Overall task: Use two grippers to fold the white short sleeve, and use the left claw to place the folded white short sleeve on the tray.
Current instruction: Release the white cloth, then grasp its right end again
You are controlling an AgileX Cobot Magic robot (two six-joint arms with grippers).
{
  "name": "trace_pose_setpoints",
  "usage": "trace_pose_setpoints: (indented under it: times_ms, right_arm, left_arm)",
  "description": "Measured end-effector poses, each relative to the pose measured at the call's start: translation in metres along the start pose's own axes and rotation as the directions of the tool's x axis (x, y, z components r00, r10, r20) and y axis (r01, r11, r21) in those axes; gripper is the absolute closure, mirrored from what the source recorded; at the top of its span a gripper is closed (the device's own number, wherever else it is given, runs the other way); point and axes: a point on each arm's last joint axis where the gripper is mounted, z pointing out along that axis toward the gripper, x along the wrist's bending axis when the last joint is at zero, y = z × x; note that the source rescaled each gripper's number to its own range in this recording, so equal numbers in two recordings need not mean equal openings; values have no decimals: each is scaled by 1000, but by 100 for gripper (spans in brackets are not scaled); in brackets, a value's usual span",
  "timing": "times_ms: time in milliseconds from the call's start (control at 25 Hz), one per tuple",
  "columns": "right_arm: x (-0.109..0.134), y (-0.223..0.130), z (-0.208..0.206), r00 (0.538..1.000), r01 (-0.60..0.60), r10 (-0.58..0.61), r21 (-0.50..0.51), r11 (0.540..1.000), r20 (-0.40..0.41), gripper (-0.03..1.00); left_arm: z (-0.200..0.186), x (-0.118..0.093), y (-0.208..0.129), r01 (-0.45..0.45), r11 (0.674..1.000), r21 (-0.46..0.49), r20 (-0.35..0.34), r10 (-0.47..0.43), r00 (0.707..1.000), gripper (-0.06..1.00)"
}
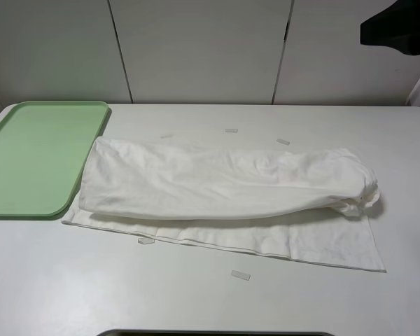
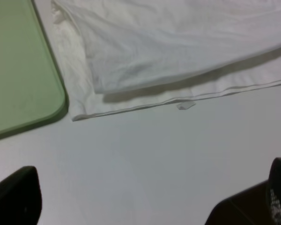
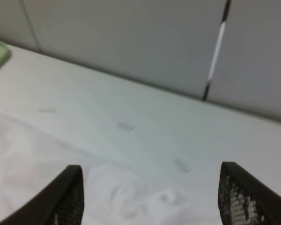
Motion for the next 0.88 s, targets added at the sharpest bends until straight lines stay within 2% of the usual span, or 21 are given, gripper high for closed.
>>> trace_pose_setpoints:
  times_ms: [160, 400, 680, 880]
  right_arm:
    - [4, -4, 0, 998, -51, 53, 51, 997, -41, 29]
    - [13, -20, -3, 988, -71, 100, 227, 971, -119, 29]
    - [15, -26, -4, 979, -117, 162, 304, 946, -128, 29]
    - [14, -31, 10, 975, -130, 185, 362, 923, -122, 29]
  left_arm:
    - [0, 0, 0, 0, 1000, 0, 0, 0, 1000, -2]
    - [0, 0, 0, 0, 1000, 0, 0, 0, 1000, -2]
    - [0, 0, 0, 0, 1000, 0, 0, 0, 1000, -2]
    - [0, 0, 0, 0, 1000, 0, 0, 0, 1000, -2]
